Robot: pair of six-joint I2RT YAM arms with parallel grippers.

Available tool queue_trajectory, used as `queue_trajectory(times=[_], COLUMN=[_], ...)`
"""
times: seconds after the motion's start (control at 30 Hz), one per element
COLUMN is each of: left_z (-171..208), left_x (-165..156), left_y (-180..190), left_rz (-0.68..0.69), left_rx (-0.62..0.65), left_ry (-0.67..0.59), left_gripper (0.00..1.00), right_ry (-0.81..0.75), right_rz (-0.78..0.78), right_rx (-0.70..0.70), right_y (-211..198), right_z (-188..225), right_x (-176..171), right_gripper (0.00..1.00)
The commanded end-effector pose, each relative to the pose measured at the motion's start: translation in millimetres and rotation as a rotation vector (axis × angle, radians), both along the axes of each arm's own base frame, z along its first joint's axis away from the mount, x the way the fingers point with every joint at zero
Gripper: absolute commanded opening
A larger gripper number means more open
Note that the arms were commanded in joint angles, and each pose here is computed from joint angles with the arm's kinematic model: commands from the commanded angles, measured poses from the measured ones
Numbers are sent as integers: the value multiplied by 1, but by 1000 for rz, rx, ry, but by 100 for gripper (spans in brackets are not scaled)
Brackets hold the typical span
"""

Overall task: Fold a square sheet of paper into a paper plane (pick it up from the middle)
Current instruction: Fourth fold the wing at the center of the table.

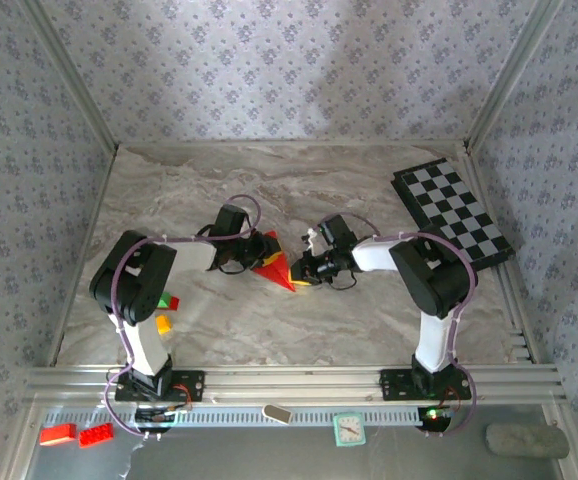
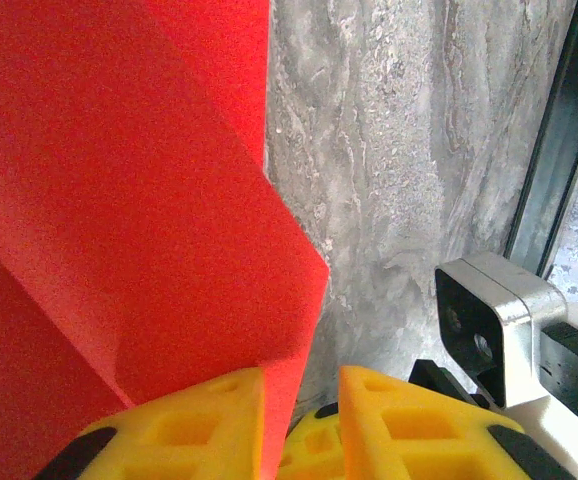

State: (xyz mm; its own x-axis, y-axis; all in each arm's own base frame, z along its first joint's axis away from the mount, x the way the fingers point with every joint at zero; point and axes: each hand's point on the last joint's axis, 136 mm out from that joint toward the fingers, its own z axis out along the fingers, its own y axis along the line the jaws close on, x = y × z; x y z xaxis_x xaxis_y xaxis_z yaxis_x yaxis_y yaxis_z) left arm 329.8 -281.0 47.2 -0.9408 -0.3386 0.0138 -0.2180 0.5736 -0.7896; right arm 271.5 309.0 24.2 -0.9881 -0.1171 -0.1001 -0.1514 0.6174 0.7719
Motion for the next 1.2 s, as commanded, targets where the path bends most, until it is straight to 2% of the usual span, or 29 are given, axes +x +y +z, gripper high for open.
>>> queue_trajectory(times=[0.0,0.2,0.33,0.47,0.77,1.17], left_z=[-2,-2,-1,0,-2,-7], left_x=[2,2,3,3,2,2], left_y=[-5,-5,-5,-6,-5,-3], left_rz=[-13,-16,-14,-18,-13,-3], left_rx=[2,1,0,0,6,16], left_ry=[2,4,2,0,6,23], left_gripper=[26,26,26,26,26,26], right_ry=[30,-78,-134,-147,-149,-125], right_rz=[7,-24,-47,-9,53,75], right_rx=[-65,-30,-64,-52,-94,-138], right_y=[-8,-9,-15,-5,15,18], right_z=[-10,24,34,41,33,17], right_x=[-8,2,7,4,-1,-4], right_gripper=[16,23,23,22,16,15])
